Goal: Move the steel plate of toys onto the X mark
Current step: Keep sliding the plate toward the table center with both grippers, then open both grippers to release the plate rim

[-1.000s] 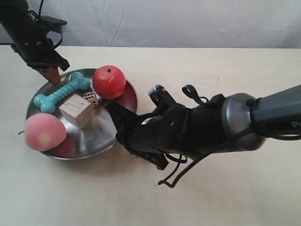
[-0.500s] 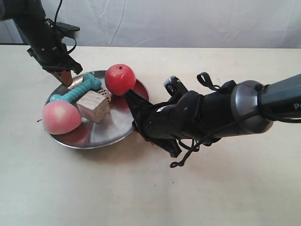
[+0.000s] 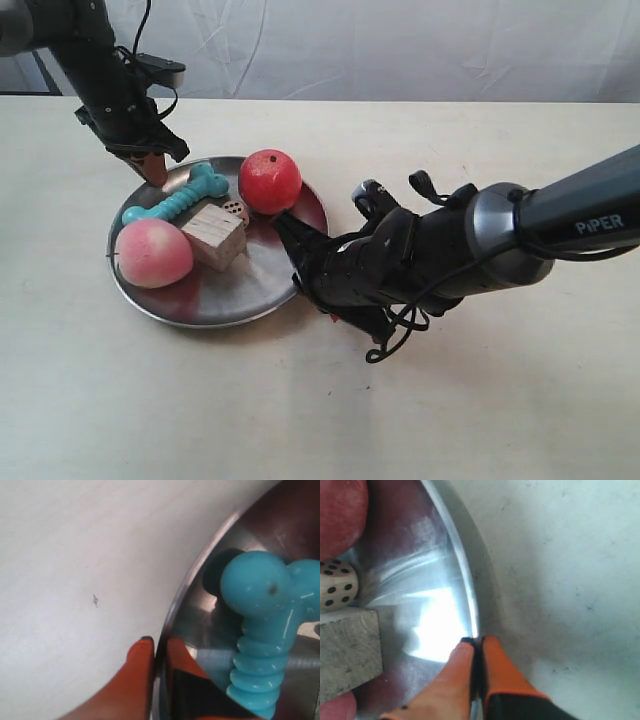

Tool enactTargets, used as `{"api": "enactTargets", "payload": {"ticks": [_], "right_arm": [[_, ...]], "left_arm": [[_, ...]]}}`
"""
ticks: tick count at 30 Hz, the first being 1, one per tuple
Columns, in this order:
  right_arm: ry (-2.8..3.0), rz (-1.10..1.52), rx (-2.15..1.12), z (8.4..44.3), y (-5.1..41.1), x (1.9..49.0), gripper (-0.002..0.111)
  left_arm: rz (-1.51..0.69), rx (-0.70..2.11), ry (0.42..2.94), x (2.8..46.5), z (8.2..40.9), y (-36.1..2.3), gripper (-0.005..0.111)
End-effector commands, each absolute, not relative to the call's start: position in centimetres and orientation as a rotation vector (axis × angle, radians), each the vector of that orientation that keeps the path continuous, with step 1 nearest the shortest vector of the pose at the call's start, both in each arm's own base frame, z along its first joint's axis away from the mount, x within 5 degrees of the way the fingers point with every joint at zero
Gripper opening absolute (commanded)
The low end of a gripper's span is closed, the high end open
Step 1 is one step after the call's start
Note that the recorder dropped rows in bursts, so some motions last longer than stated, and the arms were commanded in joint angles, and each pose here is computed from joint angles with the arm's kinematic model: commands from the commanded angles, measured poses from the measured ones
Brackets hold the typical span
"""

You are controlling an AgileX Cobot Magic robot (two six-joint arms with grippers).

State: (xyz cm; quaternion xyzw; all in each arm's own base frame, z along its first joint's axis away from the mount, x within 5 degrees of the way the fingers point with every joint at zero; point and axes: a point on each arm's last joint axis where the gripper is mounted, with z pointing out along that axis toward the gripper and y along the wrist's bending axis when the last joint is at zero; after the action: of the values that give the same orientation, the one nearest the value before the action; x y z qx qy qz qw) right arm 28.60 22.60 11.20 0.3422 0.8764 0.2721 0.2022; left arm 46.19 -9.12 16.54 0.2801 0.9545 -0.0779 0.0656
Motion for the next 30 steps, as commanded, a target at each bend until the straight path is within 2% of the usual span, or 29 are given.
{"api": "enactTargets", "payload": {"ticks": [1,13,22,30], "right_arm": [[2.387,0.772,0.895,12.1,22.8,29.5,-0.001],[2.407,0.775,0.894,12.1,22.9,29.4,-0.001],[2.412,0.767,0.896,11.8,22.9,29.4,-0.001],[2.455,0.735,0.912,10.4,22.9,29.2,-0.001]], "left_arm": [[-0.440,0.768,2.925,45.2,17.2,-11.5,0.000],[-0.436,0.765,2.932,45.2,17.0,-11.4,0.000],[-0.467,0.758,2.988,45.4,14.3,-11.6,0.000],[-0.471,0.757,2.992,45.4,14.1,-11.6,0.000]]}}
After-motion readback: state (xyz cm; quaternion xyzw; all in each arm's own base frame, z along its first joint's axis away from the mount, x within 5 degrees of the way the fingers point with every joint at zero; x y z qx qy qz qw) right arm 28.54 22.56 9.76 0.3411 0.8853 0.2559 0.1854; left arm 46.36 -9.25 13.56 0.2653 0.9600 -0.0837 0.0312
